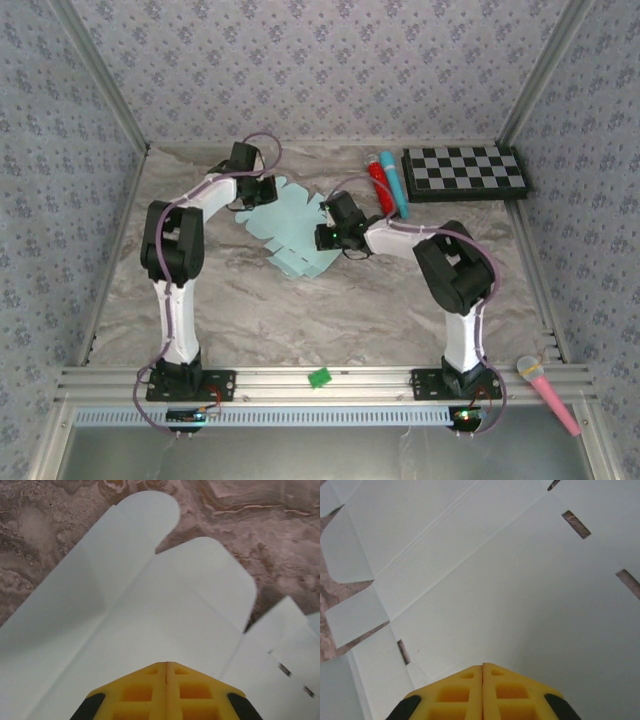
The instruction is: Fold the paper box
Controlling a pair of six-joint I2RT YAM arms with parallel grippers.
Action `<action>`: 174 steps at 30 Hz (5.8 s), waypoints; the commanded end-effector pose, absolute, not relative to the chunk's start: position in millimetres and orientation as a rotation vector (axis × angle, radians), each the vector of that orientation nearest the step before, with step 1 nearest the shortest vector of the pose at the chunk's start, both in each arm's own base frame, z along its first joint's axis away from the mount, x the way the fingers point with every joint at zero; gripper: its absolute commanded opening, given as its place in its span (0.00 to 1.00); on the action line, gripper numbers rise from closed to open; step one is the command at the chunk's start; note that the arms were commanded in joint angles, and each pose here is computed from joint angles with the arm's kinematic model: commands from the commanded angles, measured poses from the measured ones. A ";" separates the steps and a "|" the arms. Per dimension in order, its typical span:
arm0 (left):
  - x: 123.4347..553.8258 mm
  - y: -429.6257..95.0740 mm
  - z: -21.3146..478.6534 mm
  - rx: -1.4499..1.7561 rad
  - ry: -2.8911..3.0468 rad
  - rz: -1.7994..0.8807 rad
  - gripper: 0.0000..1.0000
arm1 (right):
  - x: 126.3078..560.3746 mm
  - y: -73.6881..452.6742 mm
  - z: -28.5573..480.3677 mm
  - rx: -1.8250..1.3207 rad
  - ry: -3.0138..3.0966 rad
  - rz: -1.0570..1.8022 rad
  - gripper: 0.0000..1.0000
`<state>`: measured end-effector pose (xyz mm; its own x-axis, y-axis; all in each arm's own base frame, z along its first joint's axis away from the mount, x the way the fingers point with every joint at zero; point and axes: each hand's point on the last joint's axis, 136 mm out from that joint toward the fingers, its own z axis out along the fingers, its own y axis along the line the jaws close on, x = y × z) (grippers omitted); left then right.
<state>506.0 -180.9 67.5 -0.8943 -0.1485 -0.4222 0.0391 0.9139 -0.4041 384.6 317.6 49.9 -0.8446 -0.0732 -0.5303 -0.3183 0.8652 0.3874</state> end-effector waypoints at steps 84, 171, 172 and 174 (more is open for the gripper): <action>335.8 -220.8 98.4 0.101 2.688 -0.552 0.14 | 405.8 311.0 23.8 -0.328 2.682 0.463 0.18; 451.9 -250.1 71.1 0.247 2.778 -0.545 0.42 | 404.7 309.5 13.8 -0.274 2.703 0.497 0.19; 451.7 -249.5 75.3 0.246 2.770 -0.544 0.42 | 404.8 308.6 13.6 -0.273 2.703 0.496 0.19; 451.3 -246.8 88.6 0.233 2.745 -0.534 0.42 | 404.2 308.8 15.2 -0.274 2.699 0.499 0.19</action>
